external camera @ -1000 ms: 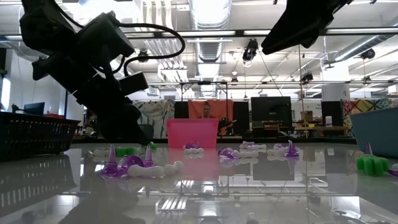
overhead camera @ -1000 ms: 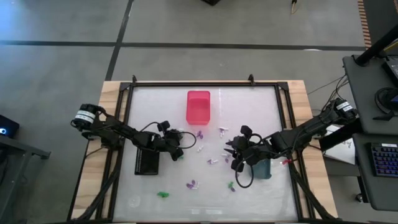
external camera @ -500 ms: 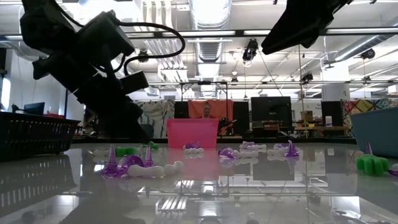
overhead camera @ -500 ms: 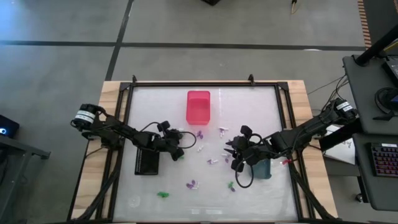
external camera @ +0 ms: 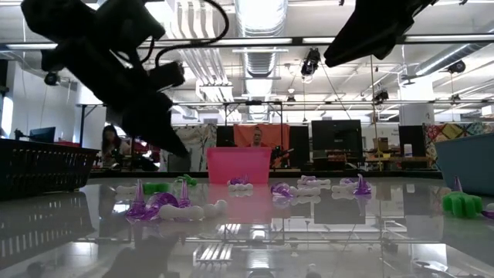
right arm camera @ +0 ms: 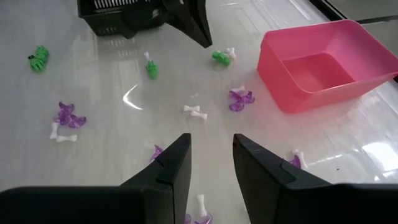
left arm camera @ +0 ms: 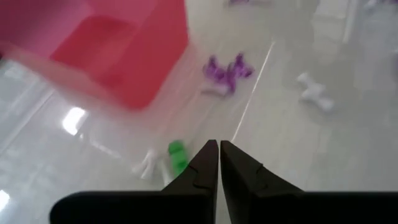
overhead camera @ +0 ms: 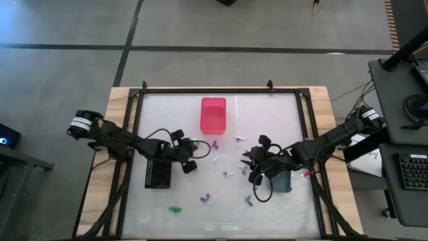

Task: Sort Halloween decoration
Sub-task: Put the skeleton toy into the black basket

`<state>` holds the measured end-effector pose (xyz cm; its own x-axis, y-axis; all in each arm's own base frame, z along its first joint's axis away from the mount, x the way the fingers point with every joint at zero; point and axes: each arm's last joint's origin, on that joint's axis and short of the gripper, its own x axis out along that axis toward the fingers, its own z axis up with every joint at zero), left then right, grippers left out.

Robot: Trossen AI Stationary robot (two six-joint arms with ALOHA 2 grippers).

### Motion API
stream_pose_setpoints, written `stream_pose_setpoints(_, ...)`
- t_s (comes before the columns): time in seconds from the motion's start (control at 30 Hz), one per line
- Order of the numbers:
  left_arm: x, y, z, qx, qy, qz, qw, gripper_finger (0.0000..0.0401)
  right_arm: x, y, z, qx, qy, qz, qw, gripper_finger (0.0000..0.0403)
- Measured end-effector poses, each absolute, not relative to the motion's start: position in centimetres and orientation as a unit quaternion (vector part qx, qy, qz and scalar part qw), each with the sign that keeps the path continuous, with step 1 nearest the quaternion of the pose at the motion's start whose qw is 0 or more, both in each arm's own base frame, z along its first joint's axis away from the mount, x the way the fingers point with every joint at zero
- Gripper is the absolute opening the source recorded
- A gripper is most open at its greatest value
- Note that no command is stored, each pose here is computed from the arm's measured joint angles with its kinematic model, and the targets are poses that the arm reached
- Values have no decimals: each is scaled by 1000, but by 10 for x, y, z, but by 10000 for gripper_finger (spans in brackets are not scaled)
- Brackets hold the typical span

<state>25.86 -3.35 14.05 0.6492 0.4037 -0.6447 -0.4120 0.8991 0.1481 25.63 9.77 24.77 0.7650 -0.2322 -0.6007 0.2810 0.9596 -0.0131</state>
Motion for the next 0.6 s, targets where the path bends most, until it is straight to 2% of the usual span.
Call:
stream_pose_setpoints(0.13, 254, -31, 128, 5, 363, 236, 902, 30, 257, 98, 248, 40, 311, -136, 940, 111)
stream_pose_setpoints(0.43, 259, -24, 115, 24, 349, 264, 899, 136, 257, 98, 247, 40, 310, -135, 940, 111)
stream_pose_setpoints(0.6, 261, -23, 104, 33, 360, 263, 894, 145, 257, 98, 247, 38, 310, -134, 940, 111)
